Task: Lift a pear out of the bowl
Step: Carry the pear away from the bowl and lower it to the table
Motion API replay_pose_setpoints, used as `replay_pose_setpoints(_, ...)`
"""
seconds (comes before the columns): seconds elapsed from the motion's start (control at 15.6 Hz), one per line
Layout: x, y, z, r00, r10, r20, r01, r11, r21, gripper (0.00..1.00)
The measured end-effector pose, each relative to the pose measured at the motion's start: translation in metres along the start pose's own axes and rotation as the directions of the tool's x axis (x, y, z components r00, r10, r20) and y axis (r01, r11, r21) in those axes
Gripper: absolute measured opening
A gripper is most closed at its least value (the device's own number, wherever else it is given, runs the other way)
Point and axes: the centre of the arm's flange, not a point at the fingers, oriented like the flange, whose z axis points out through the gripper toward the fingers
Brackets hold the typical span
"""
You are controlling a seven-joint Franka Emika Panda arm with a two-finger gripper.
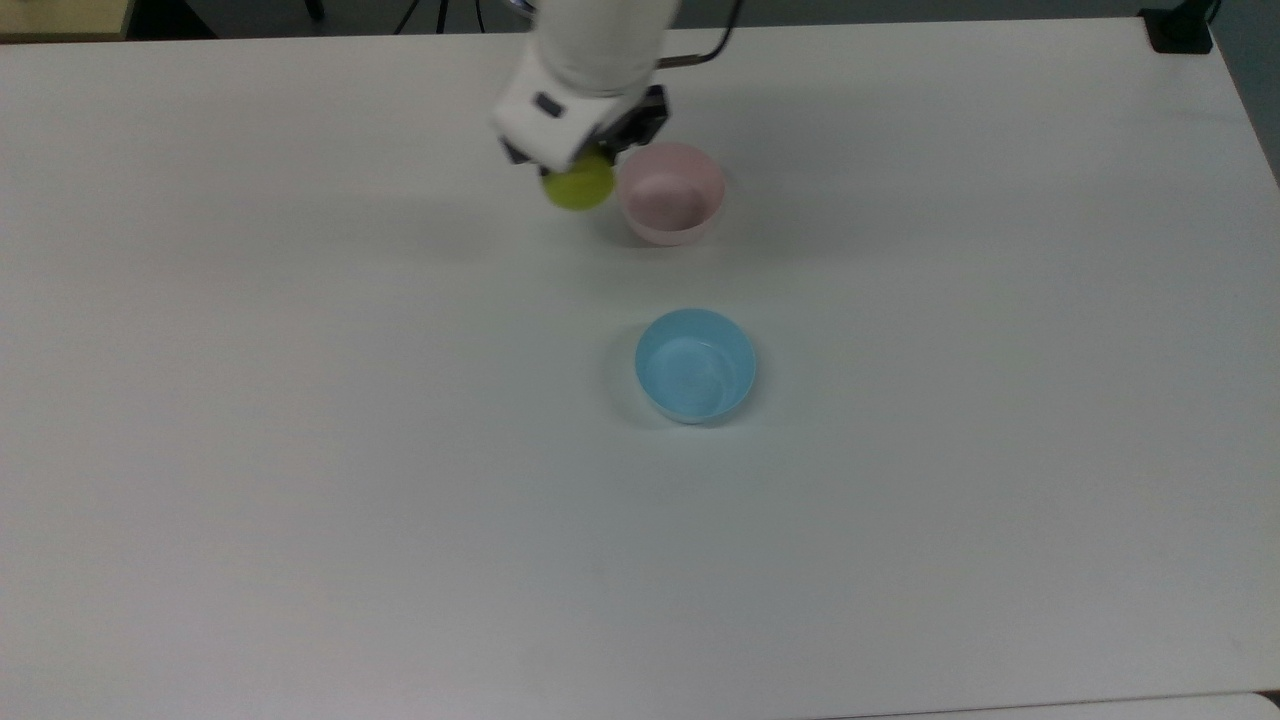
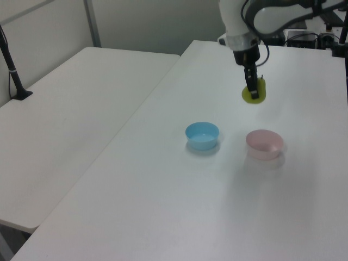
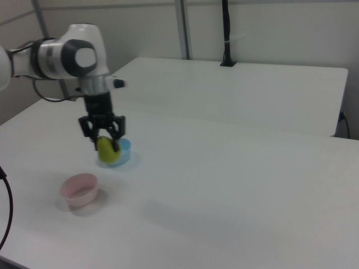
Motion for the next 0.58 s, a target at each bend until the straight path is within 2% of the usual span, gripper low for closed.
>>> replay_pose_setpoints(0.13,0.003,0.035,0.006,0.999,0.031,-0.029,-0.03,1.0,0.009,0.63)
replay_pose_setpoints(0.38,0.018,0.083,0.044,0.995,0.09,-0.032,-0.089,0.996,0.018,0.63)
replay_pose_setpoints(0.58,0.037,0.096,0.082,0.995,0.094,-0.021,-0.094,0.996,-0.011,0.63)
